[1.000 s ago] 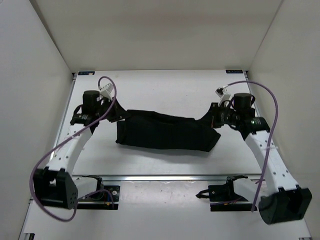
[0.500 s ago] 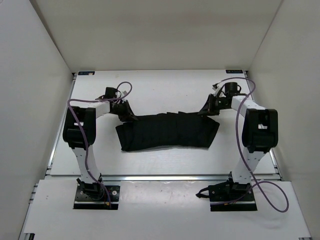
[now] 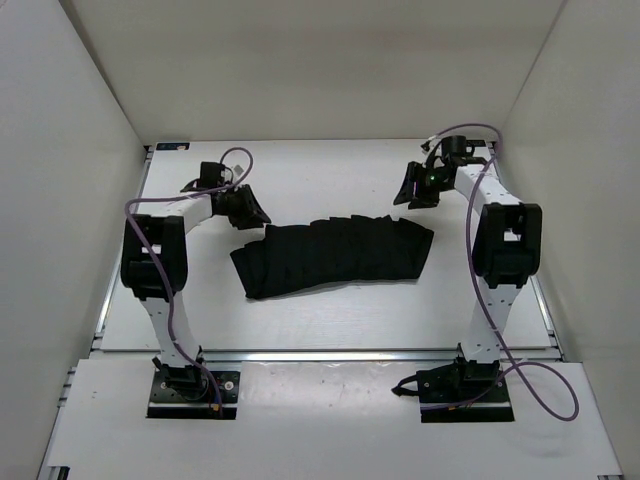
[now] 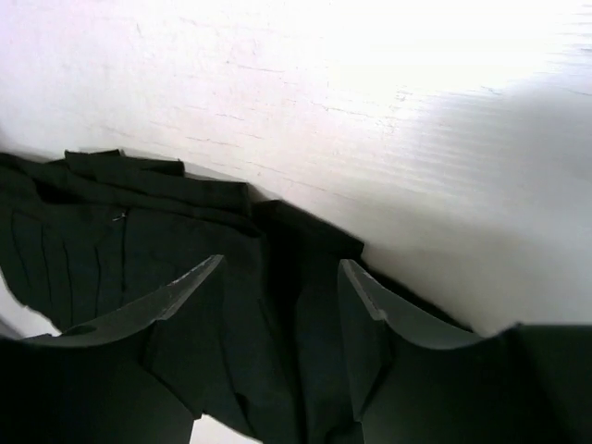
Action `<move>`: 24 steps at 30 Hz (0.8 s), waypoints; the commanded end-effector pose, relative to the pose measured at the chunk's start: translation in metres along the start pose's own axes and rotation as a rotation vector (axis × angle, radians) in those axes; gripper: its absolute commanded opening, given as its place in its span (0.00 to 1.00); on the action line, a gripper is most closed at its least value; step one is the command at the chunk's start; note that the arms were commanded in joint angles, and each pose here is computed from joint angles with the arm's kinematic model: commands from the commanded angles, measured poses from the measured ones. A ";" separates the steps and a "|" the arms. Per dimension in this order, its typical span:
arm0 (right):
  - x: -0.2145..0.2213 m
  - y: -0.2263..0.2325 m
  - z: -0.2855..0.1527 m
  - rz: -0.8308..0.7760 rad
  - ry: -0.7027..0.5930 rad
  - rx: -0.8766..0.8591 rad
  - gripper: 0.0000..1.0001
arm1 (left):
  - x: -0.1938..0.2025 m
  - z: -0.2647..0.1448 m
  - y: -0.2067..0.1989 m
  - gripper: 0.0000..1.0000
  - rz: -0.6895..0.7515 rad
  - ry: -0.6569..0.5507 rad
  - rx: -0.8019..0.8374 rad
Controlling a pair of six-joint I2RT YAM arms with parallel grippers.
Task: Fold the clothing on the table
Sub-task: Fold the skirt
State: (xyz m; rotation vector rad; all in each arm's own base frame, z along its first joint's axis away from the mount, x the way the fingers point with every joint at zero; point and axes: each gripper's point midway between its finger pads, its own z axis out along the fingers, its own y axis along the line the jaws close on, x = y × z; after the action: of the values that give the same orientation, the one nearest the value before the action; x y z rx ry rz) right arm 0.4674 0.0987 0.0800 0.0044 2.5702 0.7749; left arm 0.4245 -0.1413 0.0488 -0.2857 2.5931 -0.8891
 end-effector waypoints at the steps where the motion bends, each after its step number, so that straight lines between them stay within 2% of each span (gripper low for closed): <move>1: -0.036 0.027 -0.055 -0.095 -0.139 0.148 0.48 | -0.039 -0.049 -0.057 0.44 0.078 -0.168 0.081; 3: -0.026 0.027 -0.073 -0.070 -0.125 0.206 0.49 | -0.042 -0.066 -0.061 0.48 0.082 -0.213 0.065; 5: -0.019 0.031 -0.096 -0.068 -0.154 0.247 0.49 | -0.031 -0.075 -0.055 0.51 0.057 -0.201 0.043; 6: 0.000 0.027 -0.093 -0.020 -0.134 0.250 0.49 | -0.028 -0.083 -0.053 0.51 0.047 -0.204 0.041; 8: 0.015 0.045 -0.118 0.011 -0.213 0.212 0.51 | -0.015 -0.091 -0.056 0.52 0.039 -0.198 0.046; 9: 0.034 0.040 -0.111 0.063 -0.210 0.208 0.52 | -0.007 -0.093 -0.053 0.52 0.037 -0.197 0.039; 11: 0.053 0.052 -0.131 0.116 -0.293 0.167 0.55 | 0.007 -0.103 -0.053 0.52 0.022 -0.199 0.046; 16: 0.115 0.047 -0.123 0.314 -0.326 0.103 0.55 | 0.070 -0.111 -0.074 0.50 0.078 -0.143 0.120; 19: 0.138 0.045 -0.116 0.397 -0.336 0.088 0.54 | 0.106 -0.104 -0.064 0.48 0.058 -0.116 0.113; 24: 0.163 0.039 -0.101 0.459 -0.300 0.105 0.55 | 0.120 -0.090 -0.061 0.47 0.062 -0.082 0.087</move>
State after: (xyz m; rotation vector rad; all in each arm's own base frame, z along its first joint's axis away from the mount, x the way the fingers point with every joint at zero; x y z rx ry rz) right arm 0.2582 0.0943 0.0938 0.6455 2.4449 0.6760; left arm 0.2718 -0.1721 0.1107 -0.2163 2.5153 -0.9505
